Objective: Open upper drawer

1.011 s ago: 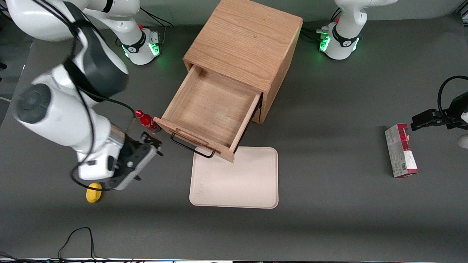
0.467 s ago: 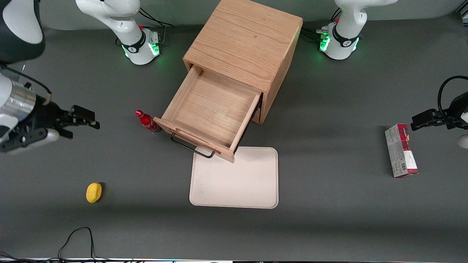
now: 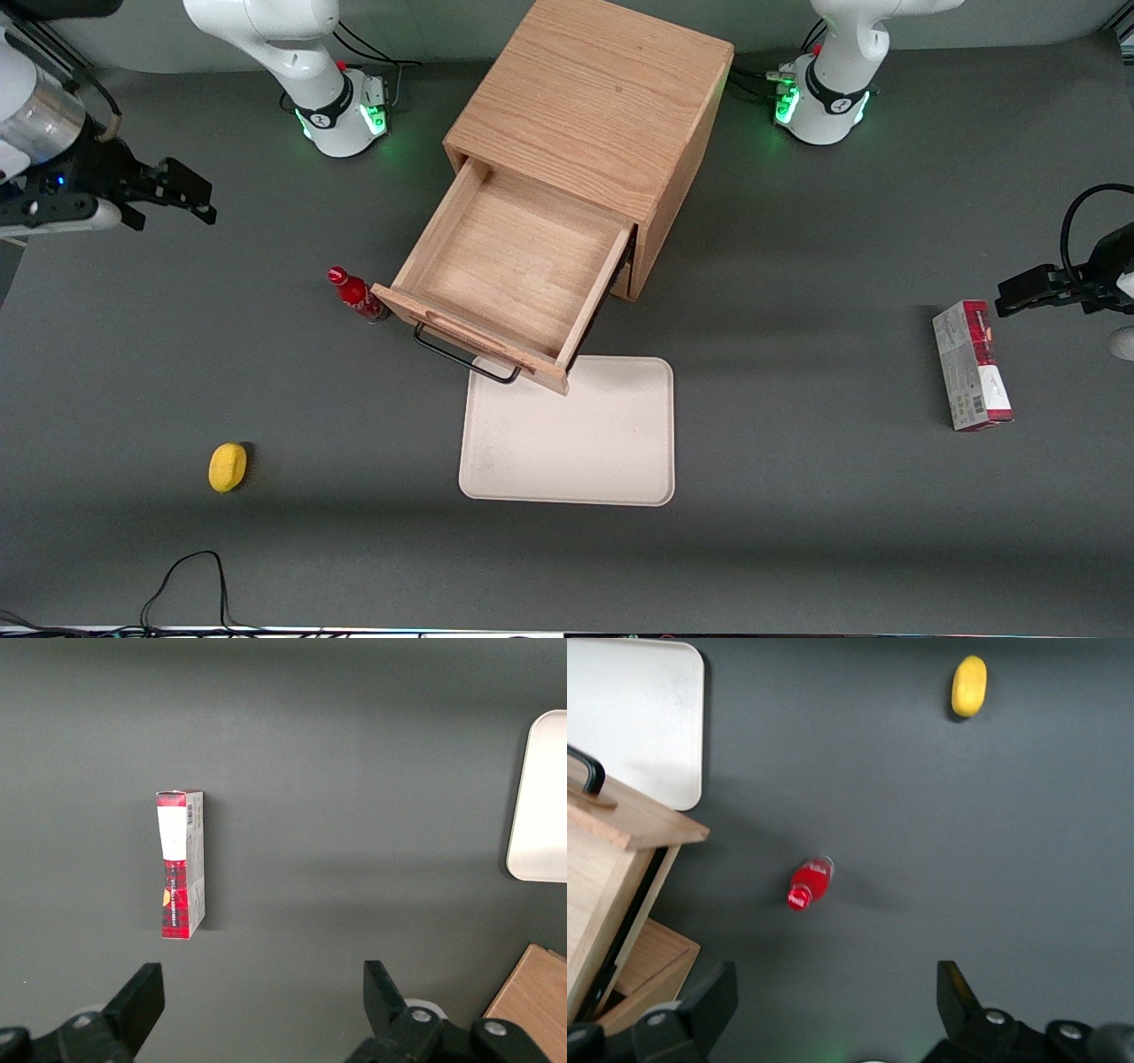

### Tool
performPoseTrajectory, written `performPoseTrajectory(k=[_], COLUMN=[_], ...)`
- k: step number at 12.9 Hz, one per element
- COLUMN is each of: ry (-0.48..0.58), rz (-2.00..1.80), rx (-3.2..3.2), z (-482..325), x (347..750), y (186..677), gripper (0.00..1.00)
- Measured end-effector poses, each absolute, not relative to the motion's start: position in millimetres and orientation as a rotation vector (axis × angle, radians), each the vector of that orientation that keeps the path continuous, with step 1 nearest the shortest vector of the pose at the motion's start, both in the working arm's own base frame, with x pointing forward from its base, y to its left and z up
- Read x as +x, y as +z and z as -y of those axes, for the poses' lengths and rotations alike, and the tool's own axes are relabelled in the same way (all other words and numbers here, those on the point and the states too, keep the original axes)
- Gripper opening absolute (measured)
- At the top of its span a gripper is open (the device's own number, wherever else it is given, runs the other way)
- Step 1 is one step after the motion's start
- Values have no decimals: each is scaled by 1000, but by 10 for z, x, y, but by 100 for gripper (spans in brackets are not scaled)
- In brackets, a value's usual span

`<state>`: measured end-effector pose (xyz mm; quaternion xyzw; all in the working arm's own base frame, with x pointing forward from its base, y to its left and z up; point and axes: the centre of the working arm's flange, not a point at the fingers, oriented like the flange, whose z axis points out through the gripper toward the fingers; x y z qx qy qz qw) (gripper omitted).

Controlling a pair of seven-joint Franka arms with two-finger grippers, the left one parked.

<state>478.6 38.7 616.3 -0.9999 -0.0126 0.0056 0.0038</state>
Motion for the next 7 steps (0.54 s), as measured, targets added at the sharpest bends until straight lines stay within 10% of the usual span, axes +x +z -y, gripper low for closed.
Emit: performPoseTrajectory(k=[7], ry=[33], rz=[17], rx=[-3135], z=[-359], x=[4784], y=[6101], gripper=[100])
